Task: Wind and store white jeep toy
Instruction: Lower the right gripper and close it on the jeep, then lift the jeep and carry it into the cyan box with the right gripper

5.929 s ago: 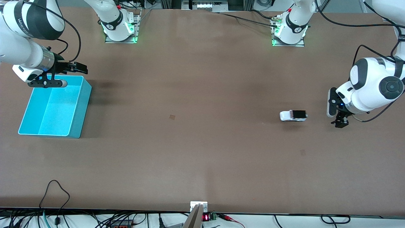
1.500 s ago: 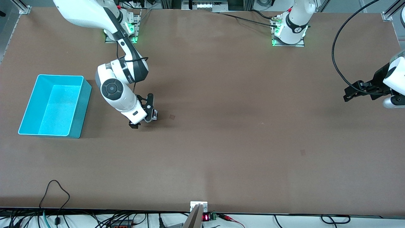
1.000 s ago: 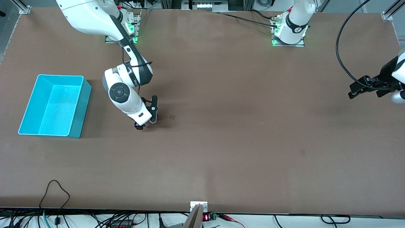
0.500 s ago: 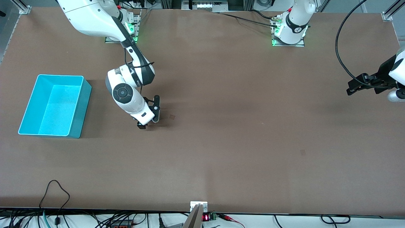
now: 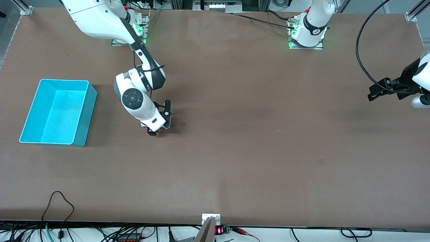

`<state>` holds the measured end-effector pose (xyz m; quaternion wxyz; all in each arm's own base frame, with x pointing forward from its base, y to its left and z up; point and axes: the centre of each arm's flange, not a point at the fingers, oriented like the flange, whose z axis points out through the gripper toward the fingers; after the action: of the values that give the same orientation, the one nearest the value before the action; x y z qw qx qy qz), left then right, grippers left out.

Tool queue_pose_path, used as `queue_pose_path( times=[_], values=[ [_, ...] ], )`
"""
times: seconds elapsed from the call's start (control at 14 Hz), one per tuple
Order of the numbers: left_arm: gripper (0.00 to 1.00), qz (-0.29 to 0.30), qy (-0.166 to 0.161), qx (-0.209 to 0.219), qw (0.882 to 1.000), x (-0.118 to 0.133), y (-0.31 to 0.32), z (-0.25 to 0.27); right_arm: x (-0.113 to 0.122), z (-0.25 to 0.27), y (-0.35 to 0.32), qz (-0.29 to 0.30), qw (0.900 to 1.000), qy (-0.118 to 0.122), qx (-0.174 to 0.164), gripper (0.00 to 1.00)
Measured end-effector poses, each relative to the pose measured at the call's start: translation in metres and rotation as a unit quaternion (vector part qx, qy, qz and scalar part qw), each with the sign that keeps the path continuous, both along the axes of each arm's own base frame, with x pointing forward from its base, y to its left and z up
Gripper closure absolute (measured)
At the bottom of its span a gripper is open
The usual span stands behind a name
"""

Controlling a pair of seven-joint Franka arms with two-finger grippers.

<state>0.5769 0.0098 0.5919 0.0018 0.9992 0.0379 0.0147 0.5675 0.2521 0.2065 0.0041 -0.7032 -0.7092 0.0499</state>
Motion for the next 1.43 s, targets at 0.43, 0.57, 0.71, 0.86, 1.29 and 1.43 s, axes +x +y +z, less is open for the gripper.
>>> queue_pose_path(
  times=[0.43,0.57,0.71,0.86,1.29,1.43],
  values=[
    [0.00,-0.003,-0.005,0.000,1.000,-0.011,-0.004,0.001,-0.001,-0.004,0.000,0.000,1.000,0.003,-0.001,0.20],
    [0.00,-0.002,-0.004,0.000,1.000,-0.011,-0.003,0.000,-0.002,-0.009,-0.001,0.000,1.000,0.007,-0.003,0.43],
    [0.00,-0.004,0.001,0.000,1.000,-0.013,-0.004,0.000,-0.002,-0.009,0.000,0.000,1.000,0.006,-0.002,0.49],
    [0.00,-0.003,0.004,0.000,1.000,-0.014,-0.004,0.000,-0.002,-0.009,0.000,0.000,1.000,0.006,-0.002,0.49],
    [0.00,-0.001,0.005,0.000,1.000,-0.016,-0.002,0.000,0.012,0.020,-0.005,-0.011,1.000,-0.021,0.007,0.49],
    [0.00,-0.001,0.005,0.000,1.000,-0.016,-0.002,0.000,0.023,0.054,-0.030,-0.033,0.999,-0.030,0.006,0.49]
  ],
)
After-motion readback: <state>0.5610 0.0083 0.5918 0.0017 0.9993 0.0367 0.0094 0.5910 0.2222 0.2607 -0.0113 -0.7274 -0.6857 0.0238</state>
